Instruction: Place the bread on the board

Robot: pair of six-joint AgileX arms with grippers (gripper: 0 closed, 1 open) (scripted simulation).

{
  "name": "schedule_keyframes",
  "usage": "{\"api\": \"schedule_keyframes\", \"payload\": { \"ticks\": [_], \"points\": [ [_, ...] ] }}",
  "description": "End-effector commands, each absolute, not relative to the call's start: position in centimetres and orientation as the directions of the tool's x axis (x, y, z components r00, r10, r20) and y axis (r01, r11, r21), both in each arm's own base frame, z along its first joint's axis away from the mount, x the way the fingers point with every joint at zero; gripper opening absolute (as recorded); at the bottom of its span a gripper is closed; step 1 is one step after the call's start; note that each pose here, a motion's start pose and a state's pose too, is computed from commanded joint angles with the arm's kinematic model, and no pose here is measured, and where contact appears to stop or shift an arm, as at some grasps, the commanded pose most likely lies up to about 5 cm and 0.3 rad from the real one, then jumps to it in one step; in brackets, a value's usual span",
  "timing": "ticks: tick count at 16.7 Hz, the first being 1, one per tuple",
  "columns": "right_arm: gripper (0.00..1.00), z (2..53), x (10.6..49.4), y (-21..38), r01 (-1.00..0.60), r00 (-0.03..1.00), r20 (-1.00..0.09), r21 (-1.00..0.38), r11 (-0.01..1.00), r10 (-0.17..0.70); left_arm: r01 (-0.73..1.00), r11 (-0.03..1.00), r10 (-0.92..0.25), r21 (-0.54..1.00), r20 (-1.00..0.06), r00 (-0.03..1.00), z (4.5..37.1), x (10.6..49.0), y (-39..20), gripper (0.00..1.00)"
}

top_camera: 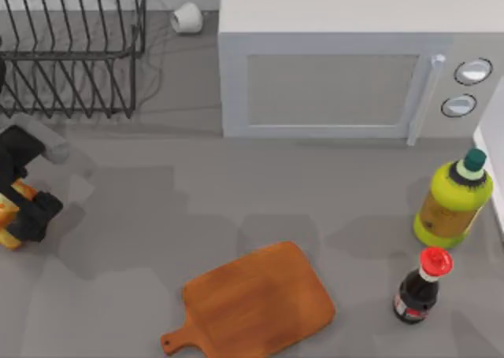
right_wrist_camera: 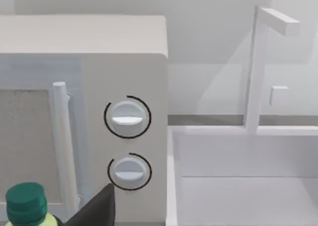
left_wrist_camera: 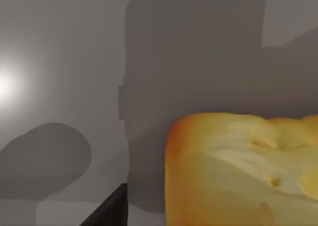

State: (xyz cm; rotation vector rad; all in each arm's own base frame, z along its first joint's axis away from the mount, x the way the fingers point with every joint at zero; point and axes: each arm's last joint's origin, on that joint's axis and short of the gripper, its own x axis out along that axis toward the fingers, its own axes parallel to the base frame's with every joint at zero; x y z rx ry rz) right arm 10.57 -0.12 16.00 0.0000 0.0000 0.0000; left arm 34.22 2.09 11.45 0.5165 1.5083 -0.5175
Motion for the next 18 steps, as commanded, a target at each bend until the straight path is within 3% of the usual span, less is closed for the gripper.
{"api": "schedule_keyframes", "payload": {
  "ticks": [10, 18],
  "points": [
    [1.00, 16.00, 10.57, -0.12, 0.000, 1.000, 0.000, 0.000, 1.000, 0.000, 0.613, 0.790, -0.001, -0.001, -1.000, 0.000, 11.45, 34.22, 2.09, 0.02],
    [1.00, 16.00, 10.57, -0.12, 0.000, 1.000, 0.000, 0.000, 1.000, 0.000, 0.613, 0.790, -0.001, -0.001, -1.000, 0.000, 11.45, 34.22, 2.09, 0.00]
  ]
}}
